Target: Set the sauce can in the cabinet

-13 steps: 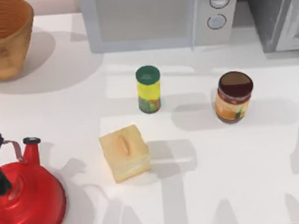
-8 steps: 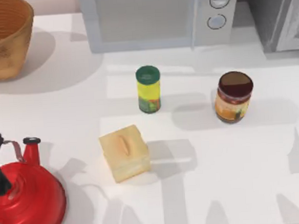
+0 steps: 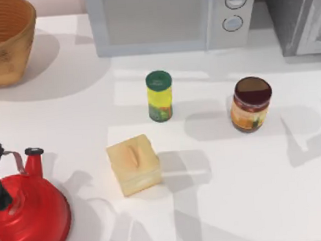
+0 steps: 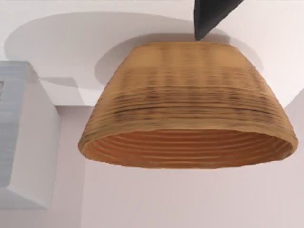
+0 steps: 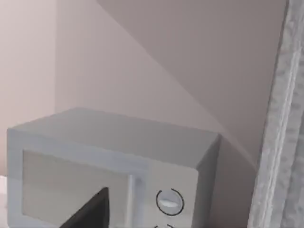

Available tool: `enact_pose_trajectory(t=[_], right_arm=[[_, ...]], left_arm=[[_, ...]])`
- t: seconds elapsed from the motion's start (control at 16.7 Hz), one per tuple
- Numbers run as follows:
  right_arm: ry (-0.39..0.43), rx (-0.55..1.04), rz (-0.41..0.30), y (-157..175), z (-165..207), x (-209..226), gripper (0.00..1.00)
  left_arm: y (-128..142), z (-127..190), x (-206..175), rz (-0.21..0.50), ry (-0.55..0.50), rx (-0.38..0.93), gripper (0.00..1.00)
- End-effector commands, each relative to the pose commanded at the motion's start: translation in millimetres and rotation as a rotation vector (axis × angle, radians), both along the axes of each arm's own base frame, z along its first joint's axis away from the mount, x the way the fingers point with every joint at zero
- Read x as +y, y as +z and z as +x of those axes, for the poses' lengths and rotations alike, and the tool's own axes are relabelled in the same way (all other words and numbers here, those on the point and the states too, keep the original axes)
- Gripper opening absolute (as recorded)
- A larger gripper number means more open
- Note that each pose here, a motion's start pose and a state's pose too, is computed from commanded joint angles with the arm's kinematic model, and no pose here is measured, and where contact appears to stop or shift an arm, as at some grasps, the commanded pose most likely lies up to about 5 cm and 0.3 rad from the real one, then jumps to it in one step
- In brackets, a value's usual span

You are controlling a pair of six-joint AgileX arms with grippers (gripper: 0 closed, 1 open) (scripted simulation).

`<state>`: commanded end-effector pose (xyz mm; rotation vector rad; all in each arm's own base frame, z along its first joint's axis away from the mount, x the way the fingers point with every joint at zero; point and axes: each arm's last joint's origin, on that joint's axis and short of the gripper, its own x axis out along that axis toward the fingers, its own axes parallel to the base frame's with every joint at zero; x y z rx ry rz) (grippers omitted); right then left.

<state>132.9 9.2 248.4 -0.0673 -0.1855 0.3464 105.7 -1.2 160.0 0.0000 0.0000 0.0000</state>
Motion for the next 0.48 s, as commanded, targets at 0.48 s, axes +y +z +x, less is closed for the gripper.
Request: enact_pose_trajectory(t=[0.48], right_arm=[[0.260,-0.117,-0.119,53,64,1,1.00]], left_arm=[[0,0,0,0.000,0.000,0.000,1.00]])
